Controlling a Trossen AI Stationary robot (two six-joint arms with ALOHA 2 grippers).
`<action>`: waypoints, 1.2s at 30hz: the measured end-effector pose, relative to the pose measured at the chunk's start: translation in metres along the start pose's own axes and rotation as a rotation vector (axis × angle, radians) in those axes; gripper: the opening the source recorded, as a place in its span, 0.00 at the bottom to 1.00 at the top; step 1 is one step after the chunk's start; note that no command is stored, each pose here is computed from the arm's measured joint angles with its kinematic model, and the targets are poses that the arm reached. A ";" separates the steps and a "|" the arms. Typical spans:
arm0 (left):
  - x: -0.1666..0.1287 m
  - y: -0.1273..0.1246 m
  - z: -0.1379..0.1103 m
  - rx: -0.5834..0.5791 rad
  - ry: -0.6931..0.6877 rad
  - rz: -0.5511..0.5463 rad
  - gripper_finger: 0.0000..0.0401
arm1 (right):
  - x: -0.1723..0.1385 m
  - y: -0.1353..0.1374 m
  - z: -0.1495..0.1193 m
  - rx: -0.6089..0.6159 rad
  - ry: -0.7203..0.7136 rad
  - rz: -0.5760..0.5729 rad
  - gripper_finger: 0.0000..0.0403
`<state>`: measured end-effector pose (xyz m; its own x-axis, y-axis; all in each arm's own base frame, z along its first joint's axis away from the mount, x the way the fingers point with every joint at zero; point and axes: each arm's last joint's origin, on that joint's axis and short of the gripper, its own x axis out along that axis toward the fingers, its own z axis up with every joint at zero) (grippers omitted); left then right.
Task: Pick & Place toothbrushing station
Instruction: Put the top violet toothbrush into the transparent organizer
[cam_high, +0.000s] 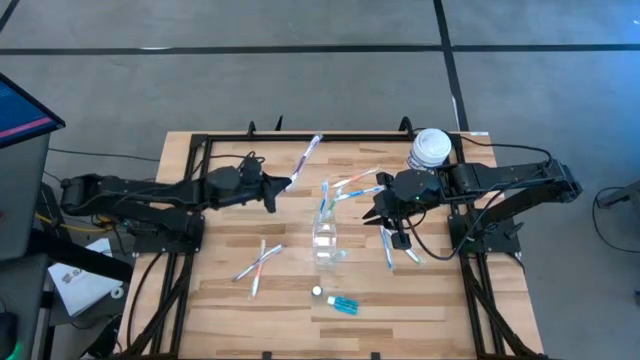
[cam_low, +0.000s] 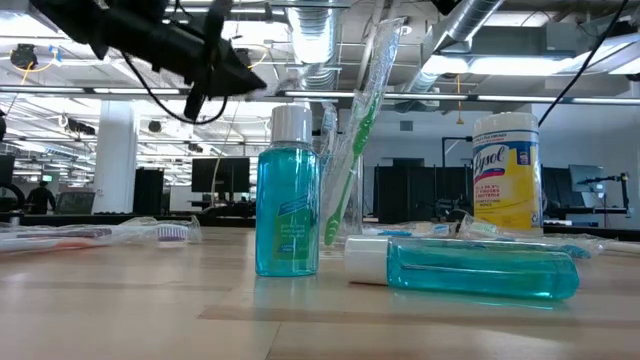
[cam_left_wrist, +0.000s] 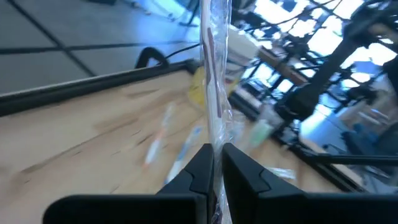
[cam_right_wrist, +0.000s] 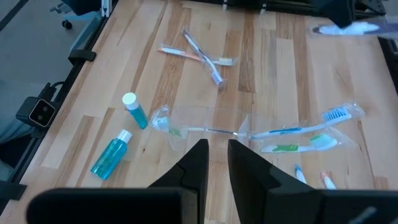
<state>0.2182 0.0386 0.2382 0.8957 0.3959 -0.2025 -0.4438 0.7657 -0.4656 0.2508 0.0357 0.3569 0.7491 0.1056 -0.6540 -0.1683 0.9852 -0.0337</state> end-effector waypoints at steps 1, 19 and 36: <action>-0.002 -0.003 0.001 0.002 -0.012 -0.018 0.04 | 0.000 0.000 0.001 0.000 -0.008 0.000 0.13; -0.021 -0.045 0.002 0.191 -0.130 -0.287 0.04 | 0.002 -0.001 0.021 -0.017 -0.204 -0.011 0.13; -0.038 -0.070 -0.007 0.328 -0.176 -0.442 0.04 | 0.029 -0.016 0.032 0.008 -0.269 -0.055 0.13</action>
<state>0.2158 -0.0333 0.2726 0.9922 0.0598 0.1094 -0.0399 0.9836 -0.1759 0.2954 0.0274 0.3627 0.9005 0.0830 -0.4269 -0.1183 0.9913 -0.0570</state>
